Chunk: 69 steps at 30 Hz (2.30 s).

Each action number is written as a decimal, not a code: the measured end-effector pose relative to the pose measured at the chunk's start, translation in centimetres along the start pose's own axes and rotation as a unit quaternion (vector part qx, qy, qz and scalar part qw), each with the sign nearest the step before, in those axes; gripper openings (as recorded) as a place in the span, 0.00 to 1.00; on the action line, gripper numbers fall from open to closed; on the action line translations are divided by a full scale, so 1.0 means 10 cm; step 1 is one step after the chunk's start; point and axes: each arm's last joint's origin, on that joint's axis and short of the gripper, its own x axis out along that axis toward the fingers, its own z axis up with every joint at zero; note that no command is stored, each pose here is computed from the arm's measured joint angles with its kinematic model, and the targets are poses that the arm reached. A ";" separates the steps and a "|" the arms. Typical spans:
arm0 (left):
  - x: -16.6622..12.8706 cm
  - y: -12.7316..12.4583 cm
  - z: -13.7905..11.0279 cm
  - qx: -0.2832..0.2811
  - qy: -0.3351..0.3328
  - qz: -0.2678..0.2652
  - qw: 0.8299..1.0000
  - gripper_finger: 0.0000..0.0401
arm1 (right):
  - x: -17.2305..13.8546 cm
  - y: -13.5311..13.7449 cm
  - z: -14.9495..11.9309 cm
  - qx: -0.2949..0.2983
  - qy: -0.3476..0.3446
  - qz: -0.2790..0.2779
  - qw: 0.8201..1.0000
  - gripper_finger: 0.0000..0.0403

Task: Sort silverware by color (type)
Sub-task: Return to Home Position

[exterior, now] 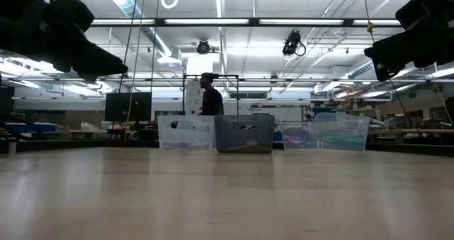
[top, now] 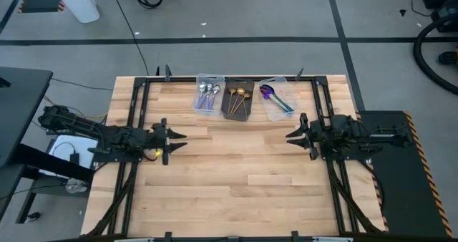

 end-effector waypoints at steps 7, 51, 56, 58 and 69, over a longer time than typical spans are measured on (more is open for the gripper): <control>0.00 0.00 0.00 0.058 0.000 0.000 0.998 0.35 | 0.00 0.00 0.00 0.022 0.000 0.000 1.000 0.25; 0.00 0.00 0.00 0.057 0.000 -0.003 0.998 0.35 | 0.00 0.00 0.00 0.022 0.000 0.000 1.000 0.25; 0.00 0.00 0.00 0.057 0.000 -0.003 0.998 0.35 | 0.00 0.00 0.00 0.022 0.000 0.000 1.000 0.25; 0.00 0.00 0.00 0.057 0.000 -0.003 0.998 0.35 | 0.00 0.00 0.00 0.022 0.000 0.000 1.000 0.25; 0.00 0.00 0.00 0.058 0.000 -0.003 0.998 0.35 | 0.00 0.00 0.00 0.022 0.000 0.000 1.000 0.25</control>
